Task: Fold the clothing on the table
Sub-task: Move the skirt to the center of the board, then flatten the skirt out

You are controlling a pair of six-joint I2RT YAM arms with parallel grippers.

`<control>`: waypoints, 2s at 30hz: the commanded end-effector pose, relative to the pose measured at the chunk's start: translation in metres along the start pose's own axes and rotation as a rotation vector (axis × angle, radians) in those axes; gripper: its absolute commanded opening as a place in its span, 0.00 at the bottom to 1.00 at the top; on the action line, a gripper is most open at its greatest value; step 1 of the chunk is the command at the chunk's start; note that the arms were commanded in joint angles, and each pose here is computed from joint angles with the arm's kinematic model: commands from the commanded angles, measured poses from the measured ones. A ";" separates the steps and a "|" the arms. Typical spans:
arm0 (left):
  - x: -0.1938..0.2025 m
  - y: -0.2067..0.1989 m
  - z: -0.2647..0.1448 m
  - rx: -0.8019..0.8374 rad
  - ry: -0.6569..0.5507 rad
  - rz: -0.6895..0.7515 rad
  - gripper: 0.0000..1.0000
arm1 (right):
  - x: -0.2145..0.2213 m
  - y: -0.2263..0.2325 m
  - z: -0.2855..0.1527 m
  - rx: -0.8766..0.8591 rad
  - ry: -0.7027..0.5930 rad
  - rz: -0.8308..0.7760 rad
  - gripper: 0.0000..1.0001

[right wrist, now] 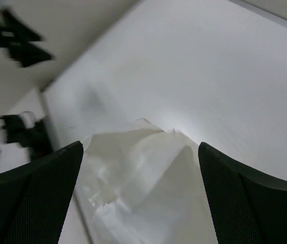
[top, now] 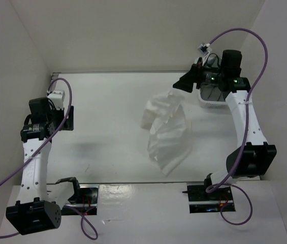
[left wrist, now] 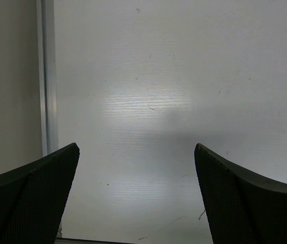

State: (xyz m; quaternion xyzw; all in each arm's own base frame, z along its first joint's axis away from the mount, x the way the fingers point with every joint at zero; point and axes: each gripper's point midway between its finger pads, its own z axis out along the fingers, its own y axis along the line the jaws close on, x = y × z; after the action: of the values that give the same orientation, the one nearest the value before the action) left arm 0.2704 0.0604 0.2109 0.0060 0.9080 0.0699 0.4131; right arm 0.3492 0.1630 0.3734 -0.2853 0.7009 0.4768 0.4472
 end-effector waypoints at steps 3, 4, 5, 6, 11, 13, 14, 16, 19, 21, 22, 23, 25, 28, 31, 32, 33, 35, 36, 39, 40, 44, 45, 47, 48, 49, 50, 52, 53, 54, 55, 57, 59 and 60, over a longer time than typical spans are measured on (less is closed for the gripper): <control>-0.005 -0.004 -0.006 0.030 -0.035 0.023 1.00 | 0.061 -0.147 -0.034 0.772 0.218 -0.079 0.98; -0.006 -0.004 -0.008 0.028 -0.044 0.024 1.00 | 0.066 -0.155 -0.040 0.816 0.246 -0.083 0.98; -0.004 -0.004 -0.009 0.030 -0.035 0.023 1.00 | 0.069 -0.158 -0.045 0.844 0.262 -0.087 0.98; -0.004 -0.006 -0.009 0.040 -0.037 0.023 1.00 | 0.069 -0.156 -0.048 0.857 0.263 -0.089 0.98; -0.006 -0.014 -0.009 0.089 -0.049 0.033 1.00 | 0.071 -0.139 -0.020 0.859 0.308 -0.217 0.98; -0.006 -0.025 -0.010 0.151 -0.053 0.043 1.00 | 0.088 -0.136 -0.001 0.843 0.366 -0.223 0.98; -0.004 -0.029 -0.011 0.176 -0.047 0.054 1.00 | 0.100 -0.137 0.004 0.830 0.395 -0.214 0.98; -0.001 -0.038 -0.007 0.232 -0.032 0.061 1.00 | 0.114 -0.136 0.015 0.784 0.421 -0.198 0.98; -0.009 -0.066 -0.003 0.371 -0.018 0.091 1.00 | 0.133 -0.137 0.022 0.740 0.455 -0.168 0.98; -0.005 -0.084 0.014 0.450 0.055 0.106 1.00 | 0.138 -0.142 0.015 0.769 0.478 -0.191 0.98; -0.007 -0.101 0.017 0.503 0.073 0.138 0.98 | 0.142 -0.145 0.013 0.786 0.485 -0.192 0.98; -0.018 -0.111 0.020 0.533 0.072 0.142 0.96 | 0.148 -0.146 0.004 0.816 0.506 -0.199 0.98; -0.016 -0.140 0.040 0.621 0.160 0.146 0.84 | 0.147 -0.143 -0.004 0.838 0.504 -0.222 0.98; -0.031 -0.180 0.065 0.759 0.223 0.068 0.78 | 0.160 -0.141 -0.019 0.878 0.539 -0.233 0.98; -0.042 -0.216 0.090 0.897 0.295 -0.014 0.75 | 0.160 -0.141 -0.035 0.908 0.549 -0.223 0.98; -0.045 -0.222 0.098 0.915 0.304 -0.038 0.75 | 0.156 -0.145 -0.046 0.935 0.534 -0.212 0.98; -0.038 -0.234 0.109 0.927 0.359 -0.093 0.74 | 0.158 -0.148 -0.053 0.949 0.542 -0.196 0.98; -0.041 -0.254 0.123 0.939 0.356 -0.124 0.74 | 0.156 -0.150 -0.064 0.969 0.527 -0.165 0.98; -0.042 -0.262 0.126 0.920 0.381 -0.178 0.74 | 0.154 -0.153 -0.071 0.979 0.519 -0.148 0.98; -0.039 -0.283 0.143 0.848 0.400 -0.253 0.74 | 0.151 -0.155 -0.083 1.003 0.502 -0.121 0.98; -0.032 -0.285 0.153 0.795 0.416 -0.270 0.74 | 0.148 -0.154 -0.087 1.014 0.486 -0.114 0.98; -0.016 -0.316 0.163 0.701 0.490 -0.291 0.71 | 0.143 -0.156 -0.100 1.046 0.459 -0.110 0.98; -0.013 -0.322 0.166 0.680 0.491 -0.280 0.71 | 0.140 -0.156 -0.105 1.061 0.443 -0.100 0.98; 0.001 -0.330 0.173 0.620 0.518 -0.257 0.71 | 0.141 -0.156 -0.108 1.064 0.433 -0.096 0.98; 0.006 -0.339 0.169 0.615 0.529 -0.233 0.71 | 0.142 -0.154 -0.109 1.064 0.432 -0.097 0.98; 0.013 -0.337 0.176 0.587 0.543 -0.241 0.71 | 0.142 -0.155 -0.112 1.064 0.427 -0.090 0.98; 0.019 -0.342 0.177 0.578 0.556 -0.239 0.71 | 0.143 -0.152 -0.113 1.065 0.425 -0.092 0.98; 0.028 -0.344 0.185 0.568 0.576 -0.246 0.70 | 0.143 -0.151 -0.115 1.066 0.412 -0.079 0.98; 0.028 -0.344 0.185 0.568 0.576 -0.246 0.69 | 0.144 -0.150 -0.119 1.074 0.409 -0.075 0.98; 0.035 -0.348 0.186 0.560 0.587 -0.235 0.69 | 0.142 -0.148 -0.120 1.075 0.401 -0.081 0.98; 0.034 -0.353 0.187 0.566 0.583 -0.236 0.67 | 0.146 -0.149 -0.123 1.075 0.404 -0.068 0.98; 0.034 -0.350 0.190 0.544 0.573 -0.233 0.66 | 0.143 -0.146 -0.122 1.070 0.389 -0.065 0.98; 0.037 -0.350 0.195 0.535 0.571 -0.232 0.63 | 0.143 -0.148 -0.125 1.078 0.387 -0.060 0.98; 0.037 -0.352 0.197 0.531 0.575 -0.240 0.56 | 0.143 -0.148 -0.125 1.078 0.387 -0.060 0.98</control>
State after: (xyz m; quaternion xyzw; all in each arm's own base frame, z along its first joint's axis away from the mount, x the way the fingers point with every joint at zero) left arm 0.4039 -0.2682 0.0309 0.0051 0.9596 -0.2474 0.1338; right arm 0.3690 -0.0051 0.1953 -0.1268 0.9093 -0.0285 0.3952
